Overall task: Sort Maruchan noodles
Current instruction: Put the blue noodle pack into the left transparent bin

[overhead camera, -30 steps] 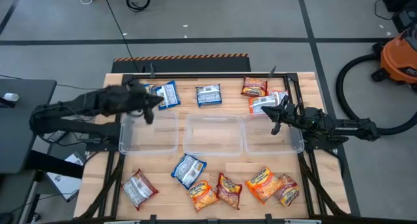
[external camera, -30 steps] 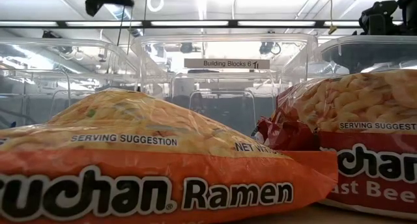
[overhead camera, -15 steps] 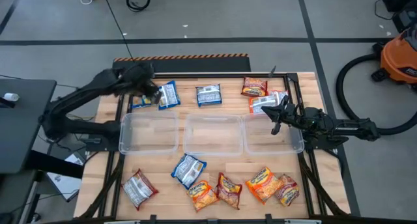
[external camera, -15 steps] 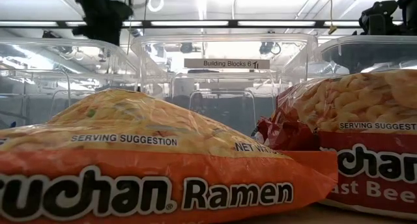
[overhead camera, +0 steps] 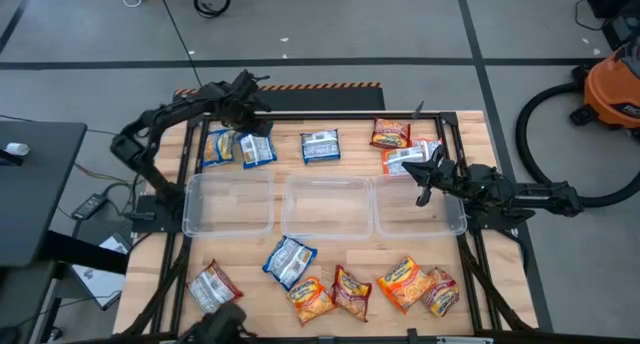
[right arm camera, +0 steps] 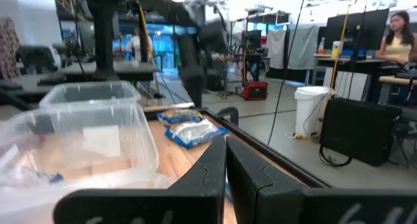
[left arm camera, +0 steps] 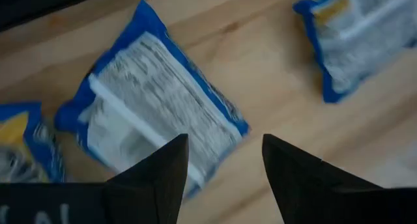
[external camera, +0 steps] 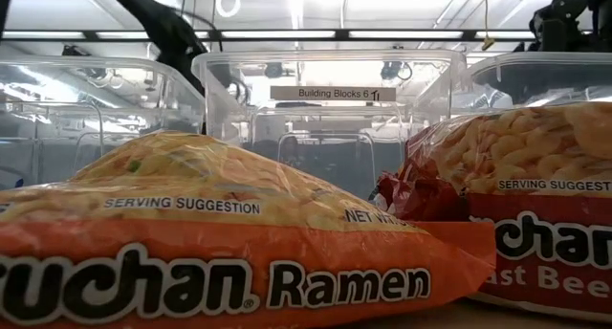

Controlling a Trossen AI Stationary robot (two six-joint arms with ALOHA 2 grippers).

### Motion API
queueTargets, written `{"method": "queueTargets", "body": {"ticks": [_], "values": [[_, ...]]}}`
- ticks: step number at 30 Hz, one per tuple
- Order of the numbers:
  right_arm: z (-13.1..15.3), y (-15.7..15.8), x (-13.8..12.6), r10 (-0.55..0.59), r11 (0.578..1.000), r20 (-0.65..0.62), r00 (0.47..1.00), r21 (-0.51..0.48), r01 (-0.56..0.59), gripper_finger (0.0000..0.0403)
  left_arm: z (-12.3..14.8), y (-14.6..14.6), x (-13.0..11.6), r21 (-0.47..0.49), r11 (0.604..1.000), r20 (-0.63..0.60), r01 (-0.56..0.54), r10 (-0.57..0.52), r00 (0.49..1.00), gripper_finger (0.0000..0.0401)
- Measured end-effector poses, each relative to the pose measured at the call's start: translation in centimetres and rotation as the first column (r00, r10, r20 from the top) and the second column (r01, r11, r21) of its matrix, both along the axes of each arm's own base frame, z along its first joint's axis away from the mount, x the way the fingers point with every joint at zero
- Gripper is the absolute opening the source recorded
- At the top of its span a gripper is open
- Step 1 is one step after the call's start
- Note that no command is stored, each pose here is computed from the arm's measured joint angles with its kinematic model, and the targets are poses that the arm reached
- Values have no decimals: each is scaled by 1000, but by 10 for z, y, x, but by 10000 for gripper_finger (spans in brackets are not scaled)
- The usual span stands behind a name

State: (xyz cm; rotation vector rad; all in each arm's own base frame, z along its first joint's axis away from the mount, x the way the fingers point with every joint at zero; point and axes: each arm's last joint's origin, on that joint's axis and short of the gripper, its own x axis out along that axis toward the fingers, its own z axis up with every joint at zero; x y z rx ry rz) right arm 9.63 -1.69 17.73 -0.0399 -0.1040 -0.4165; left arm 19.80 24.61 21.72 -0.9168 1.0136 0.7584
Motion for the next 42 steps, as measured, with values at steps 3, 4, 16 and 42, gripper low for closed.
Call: {"method": "queueTargets", "body": {"ticks": [3, 4, 16, 42], "values": [[2, 0, 0, 5, 999, 40, 999, 32, -6, 18, -13, 15, -4, 13, 999, -10, -32, 33, 999, 204], [3, 0, 0, 11, 999, 55, 998, 41, -14, 18, -16, 20, -5, 23, 999, -7, -36, 37, 999, 204], [5, 1, 0, 34, 998, 79, 996, 41, -37, 18, -50, 72, -19, 8, 1000, -88, 18, -17, 996, 204], [5, 1, 0, 34, 998, 81, 996, 46, -37, 18, -64, 77, 5, -47, 935, -10, 352, -353, 936, 165]]}}
